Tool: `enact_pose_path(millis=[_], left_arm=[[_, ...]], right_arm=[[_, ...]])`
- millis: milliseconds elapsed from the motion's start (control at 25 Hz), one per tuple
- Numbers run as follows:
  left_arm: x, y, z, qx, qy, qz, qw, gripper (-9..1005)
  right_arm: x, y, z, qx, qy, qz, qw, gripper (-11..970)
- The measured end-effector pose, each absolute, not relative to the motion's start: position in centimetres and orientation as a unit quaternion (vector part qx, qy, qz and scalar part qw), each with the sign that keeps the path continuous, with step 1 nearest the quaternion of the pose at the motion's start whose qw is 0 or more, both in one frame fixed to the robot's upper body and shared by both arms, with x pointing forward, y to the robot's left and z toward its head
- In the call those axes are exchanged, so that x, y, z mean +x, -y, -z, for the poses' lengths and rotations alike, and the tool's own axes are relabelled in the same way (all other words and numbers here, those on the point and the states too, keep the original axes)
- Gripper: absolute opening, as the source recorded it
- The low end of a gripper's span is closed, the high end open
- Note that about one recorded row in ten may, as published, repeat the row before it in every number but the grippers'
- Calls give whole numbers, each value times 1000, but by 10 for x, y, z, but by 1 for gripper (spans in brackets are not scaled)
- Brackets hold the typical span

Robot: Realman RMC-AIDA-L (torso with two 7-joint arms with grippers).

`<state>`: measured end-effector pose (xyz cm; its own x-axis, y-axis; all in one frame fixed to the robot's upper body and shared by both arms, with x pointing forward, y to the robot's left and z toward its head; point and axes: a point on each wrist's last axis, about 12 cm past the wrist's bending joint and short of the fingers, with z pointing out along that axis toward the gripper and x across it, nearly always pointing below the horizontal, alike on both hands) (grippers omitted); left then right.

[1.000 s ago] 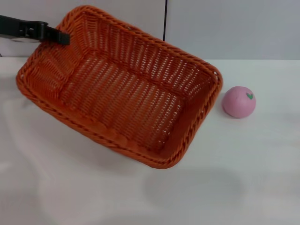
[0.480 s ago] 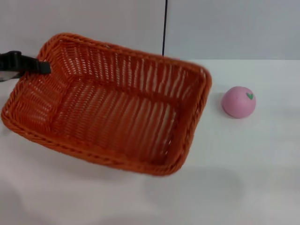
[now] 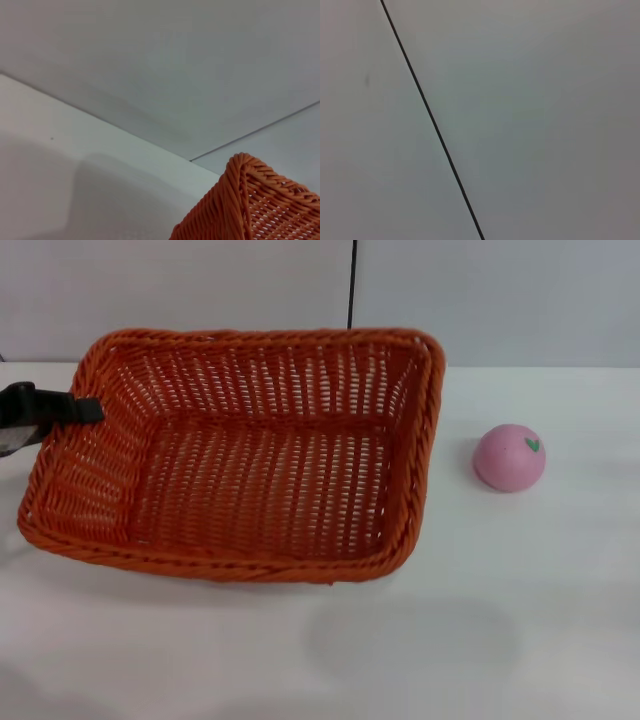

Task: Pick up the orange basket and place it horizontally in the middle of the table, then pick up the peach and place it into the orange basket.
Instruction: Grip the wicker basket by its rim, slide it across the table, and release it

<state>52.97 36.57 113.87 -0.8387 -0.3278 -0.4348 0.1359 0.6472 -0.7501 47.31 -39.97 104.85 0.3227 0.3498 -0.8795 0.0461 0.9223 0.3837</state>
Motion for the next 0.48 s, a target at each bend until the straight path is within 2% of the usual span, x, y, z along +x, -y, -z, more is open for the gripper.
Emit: enact_pose_path(millis=[480], left_arm=[[517, -369, -1115, -112, -853, 426, 281, 175]], right_arm=[[477, 402, -1048, 167, -584, -93, 789, 579]])
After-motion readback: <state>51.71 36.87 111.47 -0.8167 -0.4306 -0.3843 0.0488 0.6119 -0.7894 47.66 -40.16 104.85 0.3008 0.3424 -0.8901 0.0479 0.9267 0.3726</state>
